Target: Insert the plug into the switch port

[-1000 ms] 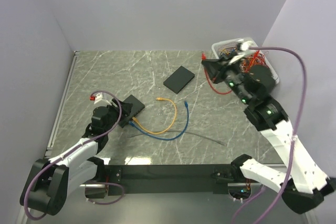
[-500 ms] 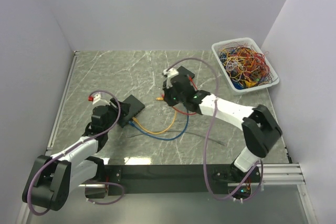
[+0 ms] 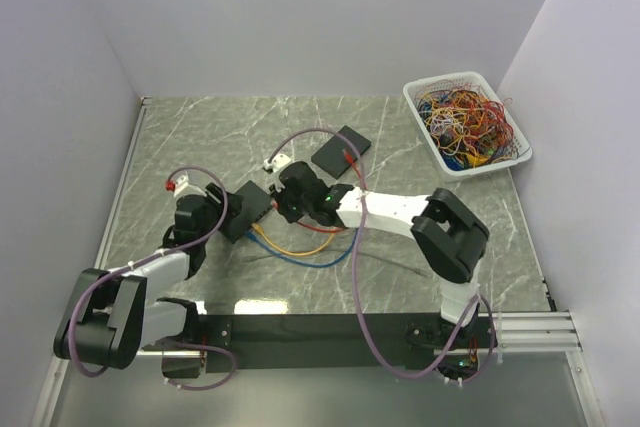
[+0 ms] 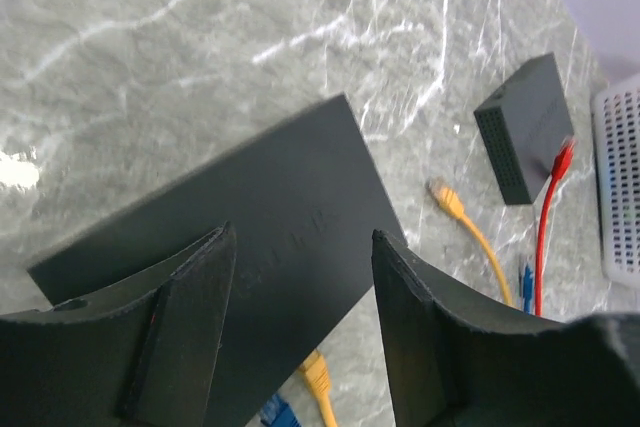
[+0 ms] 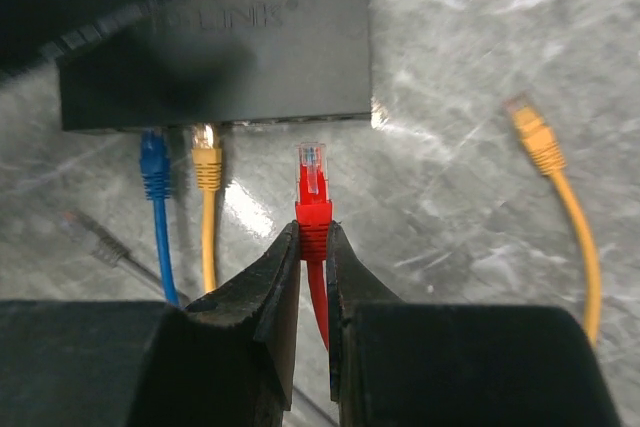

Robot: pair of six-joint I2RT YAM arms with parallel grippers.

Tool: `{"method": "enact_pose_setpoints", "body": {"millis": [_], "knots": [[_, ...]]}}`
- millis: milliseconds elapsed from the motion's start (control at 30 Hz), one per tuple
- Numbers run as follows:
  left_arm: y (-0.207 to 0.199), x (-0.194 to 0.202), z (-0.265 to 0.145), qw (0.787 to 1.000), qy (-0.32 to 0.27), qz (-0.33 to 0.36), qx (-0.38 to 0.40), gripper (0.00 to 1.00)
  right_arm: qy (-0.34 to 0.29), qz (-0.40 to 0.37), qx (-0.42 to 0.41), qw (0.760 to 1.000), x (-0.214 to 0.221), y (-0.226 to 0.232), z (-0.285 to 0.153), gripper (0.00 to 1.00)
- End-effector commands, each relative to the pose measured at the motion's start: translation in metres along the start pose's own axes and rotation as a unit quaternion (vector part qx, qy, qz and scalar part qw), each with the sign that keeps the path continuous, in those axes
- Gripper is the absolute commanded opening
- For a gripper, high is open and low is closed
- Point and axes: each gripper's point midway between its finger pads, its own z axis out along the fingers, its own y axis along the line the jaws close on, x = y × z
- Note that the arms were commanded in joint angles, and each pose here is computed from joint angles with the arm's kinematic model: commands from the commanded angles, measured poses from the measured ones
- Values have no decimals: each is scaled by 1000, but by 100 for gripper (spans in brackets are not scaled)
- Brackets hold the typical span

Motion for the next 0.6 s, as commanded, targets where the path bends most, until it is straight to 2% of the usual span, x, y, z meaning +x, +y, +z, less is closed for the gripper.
{"method": "enact_pose_setpoints", "body": {"millis": [0, 233, 467, 567], "knots": [[-26, -31, 6, 999, -36, -1, 37, 63, -13, -13, -1, 1000, -14, 9, 9, 0], [-15, -54, 10, 998, -61, -8, 17, 67, 8, -18, -8, 1000, -1, 15, 24, 0], [5, -52, 30, 998, -24, -60, -7, 65, 23, -24, -11, 999, 7, 22, 33, 0], [11, -37, 37, 997, 11, -72, -14, 63, 26, -27, -11, 999, 9, 23, 36, 0]]}}
